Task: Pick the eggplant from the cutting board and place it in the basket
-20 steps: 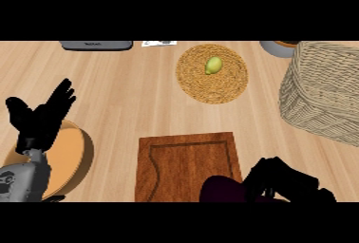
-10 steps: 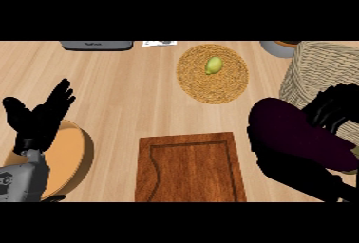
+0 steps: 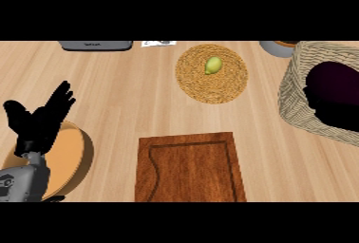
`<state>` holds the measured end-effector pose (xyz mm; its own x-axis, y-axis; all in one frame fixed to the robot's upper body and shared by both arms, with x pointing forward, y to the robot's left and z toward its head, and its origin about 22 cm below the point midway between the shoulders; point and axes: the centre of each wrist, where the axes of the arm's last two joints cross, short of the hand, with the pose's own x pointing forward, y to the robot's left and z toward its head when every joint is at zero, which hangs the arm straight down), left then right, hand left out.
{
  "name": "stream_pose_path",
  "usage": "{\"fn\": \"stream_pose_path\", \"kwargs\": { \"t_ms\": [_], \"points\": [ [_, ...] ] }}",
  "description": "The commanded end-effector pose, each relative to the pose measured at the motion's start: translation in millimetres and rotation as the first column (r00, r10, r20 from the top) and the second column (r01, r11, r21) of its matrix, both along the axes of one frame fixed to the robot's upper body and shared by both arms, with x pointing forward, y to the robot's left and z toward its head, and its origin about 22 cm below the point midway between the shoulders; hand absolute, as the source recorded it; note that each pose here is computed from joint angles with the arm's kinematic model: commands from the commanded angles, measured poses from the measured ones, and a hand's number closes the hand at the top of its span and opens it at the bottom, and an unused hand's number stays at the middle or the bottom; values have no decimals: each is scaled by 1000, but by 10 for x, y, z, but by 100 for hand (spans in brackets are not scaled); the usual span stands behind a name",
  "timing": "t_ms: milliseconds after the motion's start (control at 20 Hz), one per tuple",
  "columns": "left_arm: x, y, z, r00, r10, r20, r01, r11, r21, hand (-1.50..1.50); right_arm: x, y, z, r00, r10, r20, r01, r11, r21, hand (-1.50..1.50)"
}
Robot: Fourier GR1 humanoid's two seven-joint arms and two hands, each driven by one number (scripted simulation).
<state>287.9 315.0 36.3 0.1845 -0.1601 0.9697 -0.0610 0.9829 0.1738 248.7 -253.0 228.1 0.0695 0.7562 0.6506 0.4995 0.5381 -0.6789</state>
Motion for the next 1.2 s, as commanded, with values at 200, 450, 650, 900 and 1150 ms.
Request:
{"fn": "stream_pose_path", "kwargs": {
  "t_ms": [200, 450, 650, 900, 1150],
  "points": [
    [98, 64, -35, 1000, -2, -6, 2, 1000, 0, 0, 253, -690, -259, 1000, -19, 5, 19, 1000, -10, 150],
    [78, 111, 12, 1000, -2, -9, 2, 1000, 9, 0, 467, -796, -498, 1000, -4, 20, 3, 998, 62, 150],
    [60, 5, 84, 1000, 0, -8, 0, 1000, 10, 0, 425, -1138, -737, 968, -246, 54, 241, 967, 85, 150],
    [-114, -57, 93, 1000, 4, -6, -4, 1000, 5, 0, 698, -1231, -857, 983, -185, -5, 185, 978, 92, -150],
    [30, 148, 58, 1000, 12, -10, -12, 1000, 22, 0, 743, -1458, -845, 996, -74, 42, 68, 991, 118, -150]
  ]
}}
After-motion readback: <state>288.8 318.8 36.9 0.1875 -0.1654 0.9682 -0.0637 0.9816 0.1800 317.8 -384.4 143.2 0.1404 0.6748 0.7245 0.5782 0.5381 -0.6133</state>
